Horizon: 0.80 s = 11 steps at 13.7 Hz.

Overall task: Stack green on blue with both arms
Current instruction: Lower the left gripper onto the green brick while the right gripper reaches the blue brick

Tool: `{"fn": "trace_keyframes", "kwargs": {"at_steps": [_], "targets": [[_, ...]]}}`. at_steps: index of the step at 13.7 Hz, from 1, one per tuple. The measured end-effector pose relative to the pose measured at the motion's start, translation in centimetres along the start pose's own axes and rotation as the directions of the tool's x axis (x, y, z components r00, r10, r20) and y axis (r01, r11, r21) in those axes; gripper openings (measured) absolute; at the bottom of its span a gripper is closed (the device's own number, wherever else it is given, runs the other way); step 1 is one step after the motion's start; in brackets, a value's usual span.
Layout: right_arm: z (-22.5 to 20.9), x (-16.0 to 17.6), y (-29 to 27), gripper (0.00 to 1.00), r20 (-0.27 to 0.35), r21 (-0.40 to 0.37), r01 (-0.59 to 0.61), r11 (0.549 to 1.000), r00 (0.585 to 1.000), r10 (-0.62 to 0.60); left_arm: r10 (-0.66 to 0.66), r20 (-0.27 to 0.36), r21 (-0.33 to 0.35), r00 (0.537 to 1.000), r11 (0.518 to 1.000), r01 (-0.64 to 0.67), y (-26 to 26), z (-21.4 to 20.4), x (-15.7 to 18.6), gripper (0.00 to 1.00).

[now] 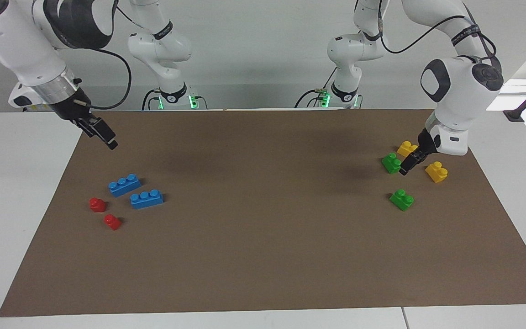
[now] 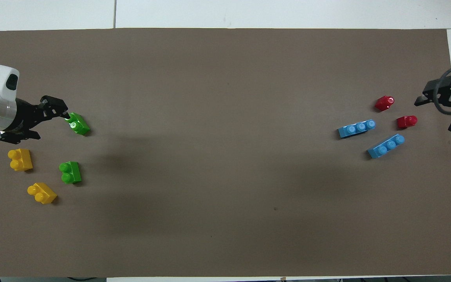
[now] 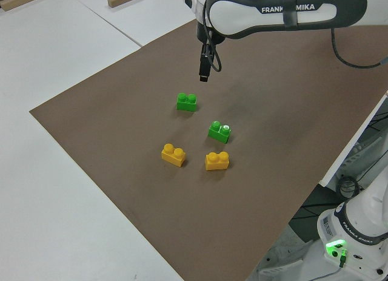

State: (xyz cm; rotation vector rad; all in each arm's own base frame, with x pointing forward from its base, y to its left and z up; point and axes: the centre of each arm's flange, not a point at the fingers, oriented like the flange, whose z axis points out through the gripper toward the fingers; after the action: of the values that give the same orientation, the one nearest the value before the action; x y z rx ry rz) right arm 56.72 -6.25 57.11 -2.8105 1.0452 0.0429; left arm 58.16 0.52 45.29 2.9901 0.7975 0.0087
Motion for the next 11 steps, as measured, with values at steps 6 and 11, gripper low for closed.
{"fn": "trace_keyframes", "kwargs": {"at_steps": [6,11], "targets": [[4.9,4.6,0.9,1.00,0.037,0.047,-0.233,0.971,0.972,0.231,-0.063,-0.019,-0.012,0.998,0.998,0.062,-1.5,4.9,3.2,1.00],[7.7,5.9,0.4,1.00,0.133,0.101,-0.369,0.924,0.925,0.355,-0.184,-0.051,-0.040,0.982,0.983,0.182,-1.3,8.0,4.7,1.00]]}}
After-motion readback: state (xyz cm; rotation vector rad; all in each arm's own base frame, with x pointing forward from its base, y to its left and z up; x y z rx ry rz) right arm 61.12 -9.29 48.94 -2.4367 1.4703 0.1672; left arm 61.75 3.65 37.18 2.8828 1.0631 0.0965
